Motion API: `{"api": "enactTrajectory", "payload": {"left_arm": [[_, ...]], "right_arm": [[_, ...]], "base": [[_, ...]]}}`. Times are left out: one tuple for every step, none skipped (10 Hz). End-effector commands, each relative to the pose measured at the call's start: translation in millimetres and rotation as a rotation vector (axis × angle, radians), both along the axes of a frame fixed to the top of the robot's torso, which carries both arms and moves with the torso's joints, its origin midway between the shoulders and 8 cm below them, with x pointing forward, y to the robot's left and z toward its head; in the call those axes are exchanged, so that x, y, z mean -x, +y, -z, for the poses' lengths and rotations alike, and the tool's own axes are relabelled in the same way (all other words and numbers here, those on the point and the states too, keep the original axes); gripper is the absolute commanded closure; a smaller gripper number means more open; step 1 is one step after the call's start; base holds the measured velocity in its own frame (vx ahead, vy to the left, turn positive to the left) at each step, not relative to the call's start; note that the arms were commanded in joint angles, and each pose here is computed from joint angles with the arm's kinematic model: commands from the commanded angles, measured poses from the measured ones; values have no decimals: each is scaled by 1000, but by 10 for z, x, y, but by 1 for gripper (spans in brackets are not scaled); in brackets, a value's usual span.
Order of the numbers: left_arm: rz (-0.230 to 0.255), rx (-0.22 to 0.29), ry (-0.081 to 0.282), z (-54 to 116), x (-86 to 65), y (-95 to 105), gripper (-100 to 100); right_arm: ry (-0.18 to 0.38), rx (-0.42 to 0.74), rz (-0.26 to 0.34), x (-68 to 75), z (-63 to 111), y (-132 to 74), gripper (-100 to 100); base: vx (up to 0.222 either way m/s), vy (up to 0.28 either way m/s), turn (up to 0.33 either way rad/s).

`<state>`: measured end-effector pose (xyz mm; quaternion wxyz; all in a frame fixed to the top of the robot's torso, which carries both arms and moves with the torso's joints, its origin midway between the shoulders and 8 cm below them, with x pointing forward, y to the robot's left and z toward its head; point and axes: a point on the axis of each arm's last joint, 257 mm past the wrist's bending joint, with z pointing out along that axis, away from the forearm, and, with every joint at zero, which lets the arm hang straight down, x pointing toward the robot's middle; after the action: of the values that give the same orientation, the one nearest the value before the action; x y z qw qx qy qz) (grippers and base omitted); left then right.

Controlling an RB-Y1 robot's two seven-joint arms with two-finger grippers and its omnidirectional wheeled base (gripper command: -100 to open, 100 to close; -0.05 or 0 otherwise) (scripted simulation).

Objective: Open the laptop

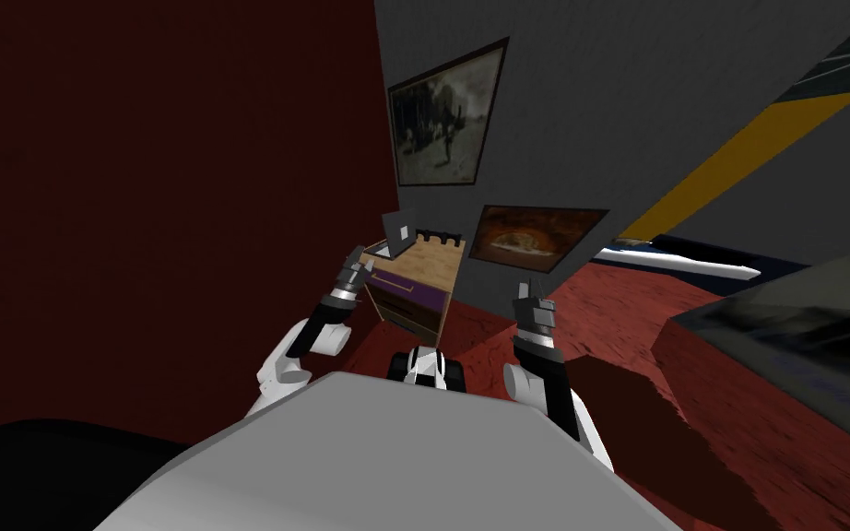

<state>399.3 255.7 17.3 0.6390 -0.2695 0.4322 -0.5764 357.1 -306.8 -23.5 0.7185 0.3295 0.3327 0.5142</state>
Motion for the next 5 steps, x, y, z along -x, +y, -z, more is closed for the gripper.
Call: {"api": "enactTrajectory", "payload": {"left_arm": [[-2,-41,40,19,-87,4,-100],[0,-68,53,12,-122,1,-100],[-4,-67,60,28,-132,8,-100],[-7,-93,81,37,-177,20,-100],[-10,-119,96,31,-216,33,-100]], "right_arm": [[0,0,0,0,0,-1,0],[0,0,0,0,0,0,0],[0,0,0,0,0,0,0],[0,0,0,0,0,-1,0],[0,0,0,0,0,0,0]], "base": [[1,-65,-110],[5,-84,-232],[3,-64,-81],[2,-65,-105],[-2,-68,-203]]}}
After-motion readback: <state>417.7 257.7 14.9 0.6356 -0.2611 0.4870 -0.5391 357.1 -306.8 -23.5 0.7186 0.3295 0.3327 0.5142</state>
